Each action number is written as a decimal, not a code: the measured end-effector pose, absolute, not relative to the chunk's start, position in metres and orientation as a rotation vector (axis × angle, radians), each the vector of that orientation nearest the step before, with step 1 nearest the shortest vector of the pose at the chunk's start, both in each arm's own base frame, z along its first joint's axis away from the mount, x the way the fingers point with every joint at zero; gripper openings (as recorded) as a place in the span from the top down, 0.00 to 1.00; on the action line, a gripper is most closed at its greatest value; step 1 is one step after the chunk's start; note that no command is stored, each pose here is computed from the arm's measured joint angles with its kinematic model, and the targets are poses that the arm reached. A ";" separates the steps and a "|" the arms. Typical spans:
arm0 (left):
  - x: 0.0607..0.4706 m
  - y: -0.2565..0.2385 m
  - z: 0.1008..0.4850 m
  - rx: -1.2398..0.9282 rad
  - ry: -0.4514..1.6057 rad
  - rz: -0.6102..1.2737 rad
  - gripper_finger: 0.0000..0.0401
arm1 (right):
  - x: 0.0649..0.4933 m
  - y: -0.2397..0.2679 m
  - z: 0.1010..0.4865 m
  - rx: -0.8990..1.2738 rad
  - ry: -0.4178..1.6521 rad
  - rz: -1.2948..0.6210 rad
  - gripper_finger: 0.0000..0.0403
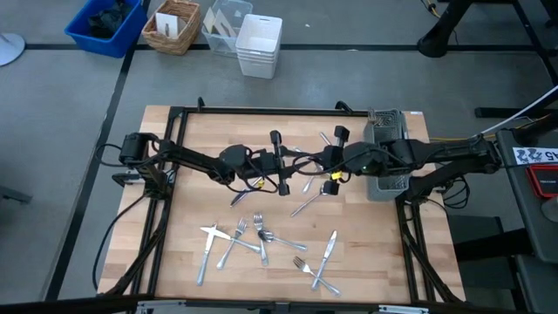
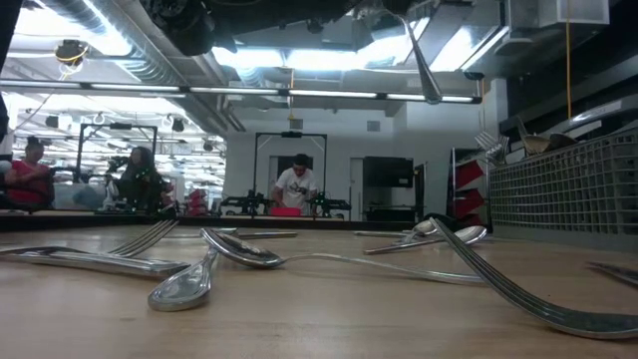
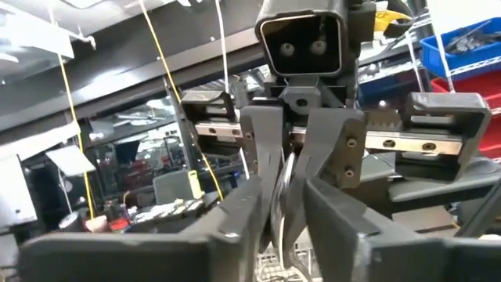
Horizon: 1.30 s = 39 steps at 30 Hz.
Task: Sort silverware
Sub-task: Put the spoon into the right section of the utensil holder
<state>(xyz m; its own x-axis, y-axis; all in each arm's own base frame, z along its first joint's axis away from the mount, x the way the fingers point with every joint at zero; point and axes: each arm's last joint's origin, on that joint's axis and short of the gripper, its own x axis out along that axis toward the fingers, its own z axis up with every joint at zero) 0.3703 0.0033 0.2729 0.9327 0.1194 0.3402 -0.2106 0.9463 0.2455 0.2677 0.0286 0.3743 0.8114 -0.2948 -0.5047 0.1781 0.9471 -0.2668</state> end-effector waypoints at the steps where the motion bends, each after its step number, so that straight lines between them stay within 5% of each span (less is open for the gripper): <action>1: 0.370 0.003 0.273 0.265 -0.326 0.168 0.72 | 0.267 0.028 0.374 -0.205 0.579 -0.260 0.96; 9: 0.373 0.003 0.262 0.206 -0.205 0.146 0.59 | 0.241 0.020 0.377 -0.212 0.747 -0.453 0.96; 18: 0.375 0.004 0.240 0.172 0.018 0.123 0.62 | 0.195 0.010 0.386 -0.134 0.833 -0.711 0.96; 29: 0.375 0.004 0.237 0.129 0.053 0.121 0.62 | 0.163 0.003 0.381 -0.060 0.887 -0.948 0.96; 39: 0.375 0.004 0.233 0.131 0.091 0.119 0.62 | 0.146 0.000 0.334 -0.034 0.913 -1.049 0.95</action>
